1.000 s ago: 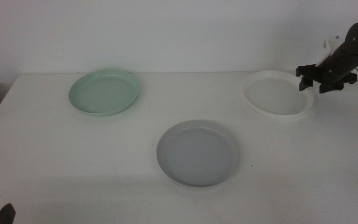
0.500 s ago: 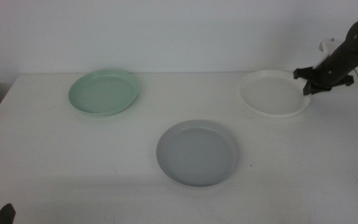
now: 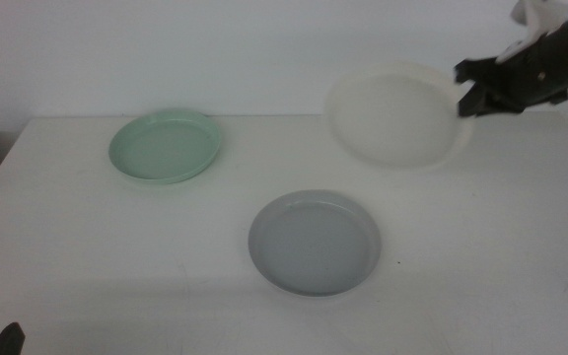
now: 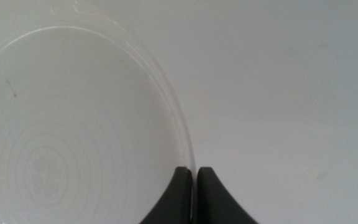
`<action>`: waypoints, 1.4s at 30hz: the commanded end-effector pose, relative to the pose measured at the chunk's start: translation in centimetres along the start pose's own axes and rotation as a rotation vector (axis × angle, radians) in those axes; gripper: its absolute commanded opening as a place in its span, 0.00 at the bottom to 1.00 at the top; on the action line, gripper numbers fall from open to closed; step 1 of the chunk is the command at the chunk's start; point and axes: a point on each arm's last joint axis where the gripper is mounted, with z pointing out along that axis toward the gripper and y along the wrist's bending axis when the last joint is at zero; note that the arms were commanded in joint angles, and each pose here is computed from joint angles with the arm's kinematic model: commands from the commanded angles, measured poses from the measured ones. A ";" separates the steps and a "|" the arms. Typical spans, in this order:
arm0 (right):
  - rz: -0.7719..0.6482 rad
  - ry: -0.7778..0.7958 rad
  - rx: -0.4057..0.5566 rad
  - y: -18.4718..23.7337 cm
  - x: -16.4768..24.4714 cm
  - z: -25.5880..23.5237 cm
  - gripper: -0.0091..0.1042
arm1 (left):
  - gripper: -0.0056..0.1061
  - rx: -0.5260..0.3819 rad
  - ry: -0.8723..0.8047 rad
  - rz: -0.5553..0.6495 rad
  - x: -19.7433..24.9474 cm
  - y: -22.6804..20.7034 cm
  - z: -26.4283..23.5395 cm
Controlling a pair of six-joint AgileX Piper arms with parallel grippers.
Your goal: Stack the three bowls on top of each other.
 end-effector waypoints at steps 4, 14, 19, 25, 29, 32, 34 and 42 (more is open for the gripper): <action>-0.062 -0.101 -0.082 5.3 2.6 -2.5 0.07 | 0.98 0.011 -0.102 -0.010 -1.0 -0.1 -0.2; -0.091 -0.004 -0.115 8.9 6.5 2.5 0.07 | 0.98 0.011 -0.102 -0.010 -1.0 -0.1 -0.2; -0.087 0.073 -0.088 8.2 7.6 5.3 0.07 | 0.98 0.011 -0.101 -0.010 -1.0 -0.1 -0.2; -0.088 0.110 -0.061 7.4 8.2 7.6 0.07 | 0.98 0.011 -0.101 -0.010 -1.0 -0.1 -0.2; -0.106 0.110 -0.041 7.1 8.4 8.3 0.07 | 0.98 0.011 -0.101 -0.010 -1.0 -0.1 -0.2; -0.109 0.098 -0.036 7.0 8.3 8.4 0.08 | 0.98 0.011 -0.101 -0.010 -1.0 -0.1 -0.2; -0.121 0.096 -0.030 6.9 8.2 8.4 0.10 | 0.98 0.011 -0.101 -0.010 -1.0 -0.1 -0.2; -0.126 0.098 -0.043 7.4 7.8 7.7 0.37 | 0.98 0.011 -0.101 -0.010 -1.0 -0.1 -0.2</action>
